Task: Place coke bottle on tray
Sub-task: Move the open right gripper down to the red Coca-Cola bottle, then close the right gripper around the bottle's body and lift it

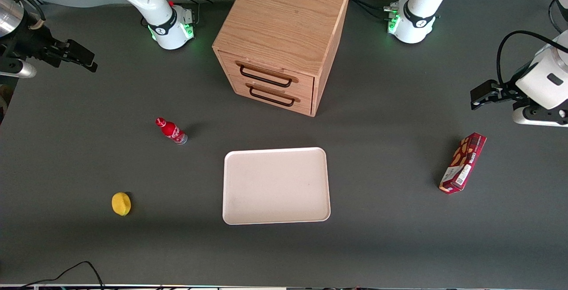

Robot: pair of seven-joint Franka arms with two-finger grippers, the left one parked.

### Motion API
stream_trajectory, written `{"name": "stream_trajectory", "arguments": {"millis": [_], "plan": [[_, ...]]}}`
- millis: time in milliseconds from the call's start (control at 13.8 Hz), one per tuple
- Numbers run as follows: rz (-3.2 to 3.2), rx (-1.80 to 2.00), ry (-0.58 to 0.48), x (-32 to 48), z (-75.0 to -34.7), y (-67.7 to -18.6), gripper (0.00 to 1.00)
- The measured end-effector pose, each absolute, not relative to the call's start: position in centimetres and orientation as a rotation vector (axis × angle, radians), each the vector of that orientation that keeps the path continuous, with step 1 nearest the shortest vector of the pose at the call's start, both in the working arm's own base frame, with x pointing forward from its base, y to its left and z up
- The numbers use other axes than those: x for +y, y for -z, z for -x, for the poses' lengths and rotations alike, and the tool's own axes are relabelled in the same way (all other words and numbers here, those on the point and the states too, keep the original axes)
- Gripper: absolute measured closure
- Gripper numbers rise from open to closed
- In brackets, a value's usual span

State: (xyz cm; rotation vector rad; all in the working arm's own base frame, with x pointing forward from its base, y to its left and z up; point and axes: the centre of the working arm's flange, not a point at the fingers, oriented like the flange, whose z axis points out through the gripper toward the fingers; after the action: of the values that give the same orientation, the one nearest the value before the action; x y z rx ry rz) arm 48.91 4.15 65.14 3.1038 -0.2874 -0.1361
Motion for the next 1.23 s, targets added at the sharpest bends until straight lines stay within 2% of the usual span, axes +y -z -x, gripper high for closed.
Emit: {"name": "stream_trajectory", "arguments": {"millis": [290,435,652,870,1014,1232], "plan": [[-3.099,-0.293,0.19,3.9,-49.3,-64.2,0.0],[-3.109,-0.279,0.221,4.6,-50.0,-61.7,0.0],[-3.121,-0.238,0.193,6.7,-51.5,-52.2,0.0],[-3.13,-0.221,0.123,8.3,-50.7,-42.0,0.0],[-3.133,-0.227,0.096,8.4,-49.6,-37.8,0.0],[-3.146,-0.234,0.016,8.2,-48.7,-34.5,0.0]]}}
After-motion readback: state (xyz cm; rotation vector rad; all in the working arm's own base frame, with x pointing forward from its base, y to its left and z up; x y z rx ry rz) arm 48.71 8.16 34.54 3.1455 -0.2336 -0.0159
